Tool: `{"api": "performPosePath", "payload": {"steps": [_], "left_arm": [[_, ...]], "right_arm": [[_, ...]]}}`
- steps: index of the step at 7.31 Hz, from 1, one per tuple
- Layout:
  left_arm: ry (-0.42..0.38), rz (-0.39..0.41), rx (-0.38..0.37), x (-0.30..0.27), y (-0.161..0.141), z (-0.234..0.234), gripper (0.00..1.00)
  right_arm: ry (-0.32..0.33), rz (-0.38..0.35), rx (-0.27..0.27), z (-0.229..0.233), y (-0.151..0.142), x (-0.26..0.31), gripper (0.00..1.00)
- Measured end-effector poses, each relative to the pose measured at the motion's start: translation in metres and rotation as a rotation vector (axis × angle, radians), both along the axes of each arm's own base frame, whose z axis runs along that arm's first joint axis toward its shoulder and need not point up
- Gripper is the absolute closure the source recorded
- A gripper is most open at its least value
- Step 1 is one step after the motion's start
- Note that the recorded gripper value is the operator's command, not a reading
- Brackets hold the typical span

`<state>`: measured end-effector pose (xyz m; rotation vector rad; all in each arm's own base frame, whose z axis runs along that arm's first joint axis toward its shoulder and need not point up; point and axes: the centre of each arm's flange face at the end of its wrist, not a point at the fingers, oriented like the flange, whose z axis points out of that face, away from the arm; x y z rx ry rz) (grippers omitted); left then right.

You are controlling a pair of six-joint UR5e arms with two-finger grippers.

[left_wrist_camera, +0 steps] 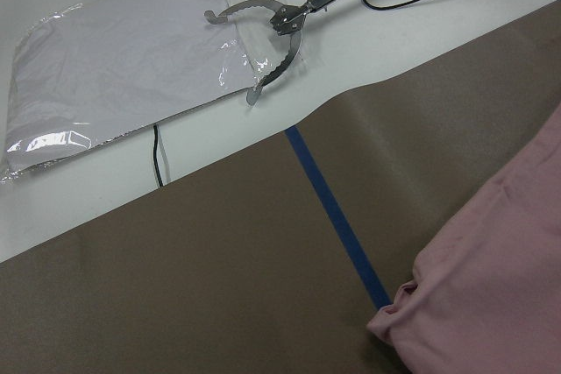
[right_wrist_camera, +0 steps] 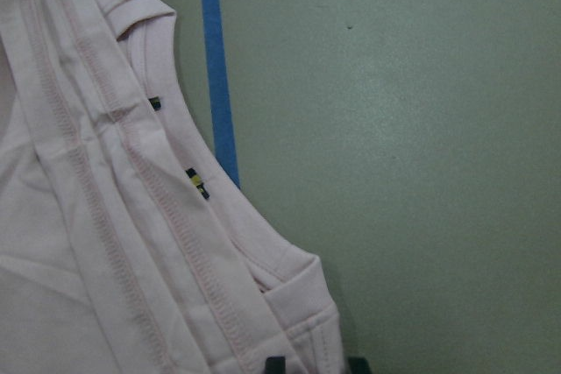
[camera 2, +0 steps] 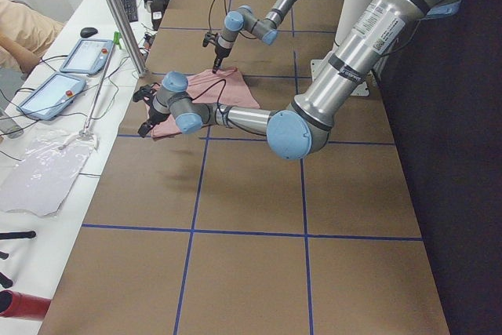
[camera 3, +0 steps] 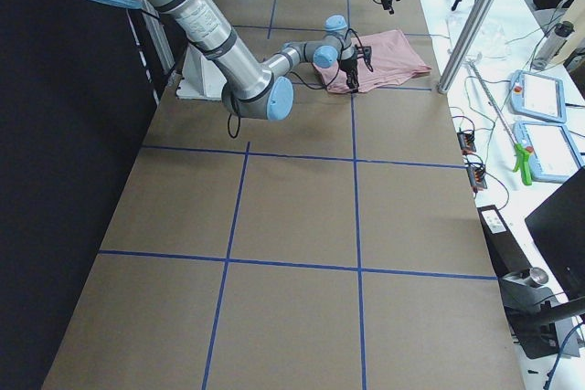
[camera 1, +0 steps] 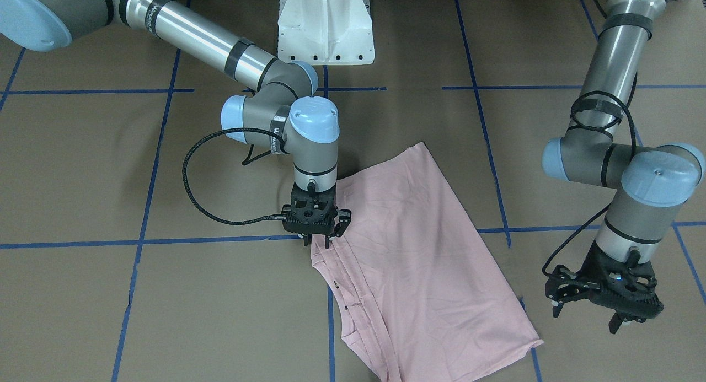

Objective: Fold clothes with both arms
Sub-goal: 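Lower the right gripper onto the folded shirt's edge near the collar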

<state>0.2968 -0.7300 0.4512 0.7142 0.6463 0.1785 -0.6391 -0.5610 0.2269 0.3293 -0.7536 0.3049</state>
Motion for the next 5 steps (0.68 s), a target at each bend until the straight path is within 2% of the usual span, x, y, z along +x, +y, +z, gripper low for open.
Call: {"api": "performPosePath", "payload": {"steps": [5], "left_arm": [[0.015, -0.009, -0.011, 0.0029, 0.0008, -0.0021, 0.0]], "right_arm": [[-0.032, 0.016, -0.005, -0.0081, 0.0043, 0.0052, 1.0]]}}
